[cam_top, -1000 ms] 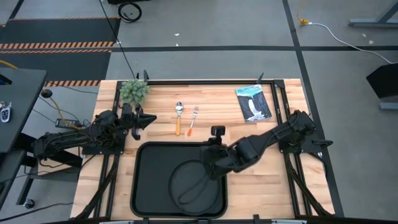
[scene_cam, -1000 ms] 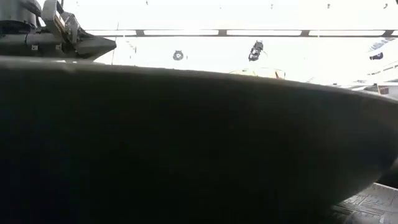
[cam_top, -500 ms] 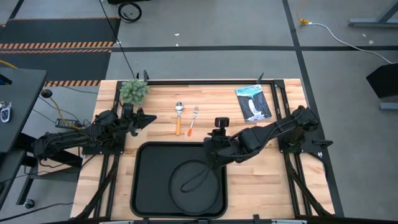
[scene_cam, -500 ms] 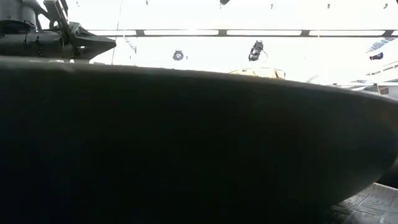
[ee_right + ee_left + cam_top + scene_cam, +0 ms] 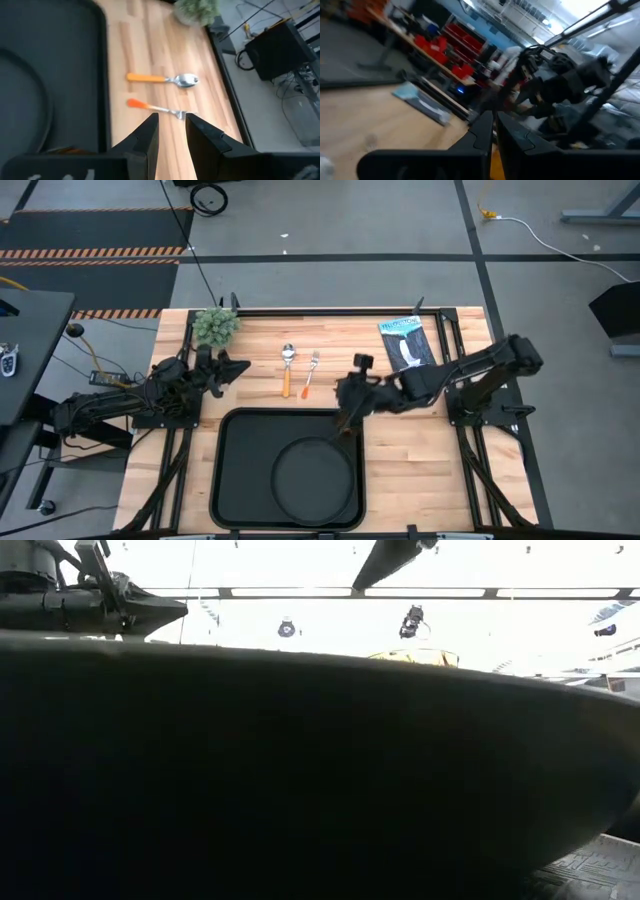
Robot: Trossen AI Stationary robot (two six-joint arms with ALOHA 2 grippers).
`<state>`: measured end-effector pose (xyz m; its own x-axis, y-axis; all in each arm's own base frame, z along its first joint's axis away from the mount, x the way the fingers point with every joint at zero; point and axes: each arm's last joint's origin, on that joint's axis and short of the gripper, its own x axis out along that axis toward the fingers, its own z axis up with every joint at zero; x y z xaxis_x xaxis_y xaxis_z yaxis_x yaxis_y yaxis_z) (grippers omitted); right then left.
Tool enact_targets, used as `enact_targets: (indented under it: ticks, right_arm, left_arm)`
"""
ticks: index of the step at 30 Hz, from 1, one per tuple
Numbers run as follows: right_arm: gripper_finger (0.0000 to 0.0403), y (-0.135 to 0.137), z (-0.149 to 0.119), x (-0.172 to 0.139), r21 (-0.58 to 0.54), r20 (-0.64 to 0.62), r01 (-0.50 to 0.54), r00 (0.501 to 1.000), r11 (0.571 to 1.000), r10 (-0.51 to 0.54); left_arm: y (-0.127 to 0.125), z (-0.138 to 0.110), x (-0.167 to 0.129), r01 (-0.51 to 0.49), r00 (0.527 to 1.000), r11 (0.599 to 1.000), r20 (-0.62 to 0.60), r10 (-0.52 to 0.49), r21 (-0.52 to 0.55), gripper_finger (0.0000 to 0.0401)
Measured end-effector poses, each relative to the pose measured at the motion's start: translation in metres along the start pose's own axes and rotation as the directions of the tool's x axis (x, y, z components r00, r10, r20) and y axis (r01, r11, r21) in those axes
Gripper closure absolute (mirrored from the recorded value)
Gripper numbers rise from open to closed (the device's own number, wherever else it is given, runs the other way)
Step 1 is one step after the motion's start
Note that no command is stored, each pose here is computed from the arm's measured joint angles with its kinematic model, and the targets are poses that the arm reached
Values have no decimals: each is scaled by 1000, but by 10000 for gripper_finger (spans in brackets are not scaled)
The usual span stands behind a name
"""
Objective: Pick and place plate/cup/fork/spoon on tray
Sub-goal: Put the orange fork on the black serving tray to the left of the black plate
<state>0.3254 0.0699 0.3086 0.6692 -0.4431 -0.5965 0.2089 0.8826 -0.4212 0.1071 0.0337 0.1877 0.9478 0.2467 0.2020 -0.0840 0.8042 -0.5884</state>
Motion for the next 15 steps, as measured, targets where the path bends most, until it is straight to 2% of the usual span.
enact_targets:
  ticks: [6, 9, 12, 15]
  right_arm:
    - [300, -33, -29, 19, 108, 62, 22, 998, 994, -29]
    - [300, -46, -42, 32, 160, 108, 62, 991, 985, -80]
    - [300, -58, -54, 47, 148, 169, 99, 978, 984, -124]
    - [300, -73, -62, 61, 117, 244, 114, 960, 987, -140]
  left_arm:
    - [4, 1, 0, -118, 992, 978, 67, 108, 173, 372]
    - [5, 2, -1, -181, 981, 964, 110, 161, 196, 373]
    - [8, 1, 1, -225, 973, 946, 105, 205, 235, 379]
    - [11, -3, 7, -247, 969, 931, 39, 246, 269, 383]
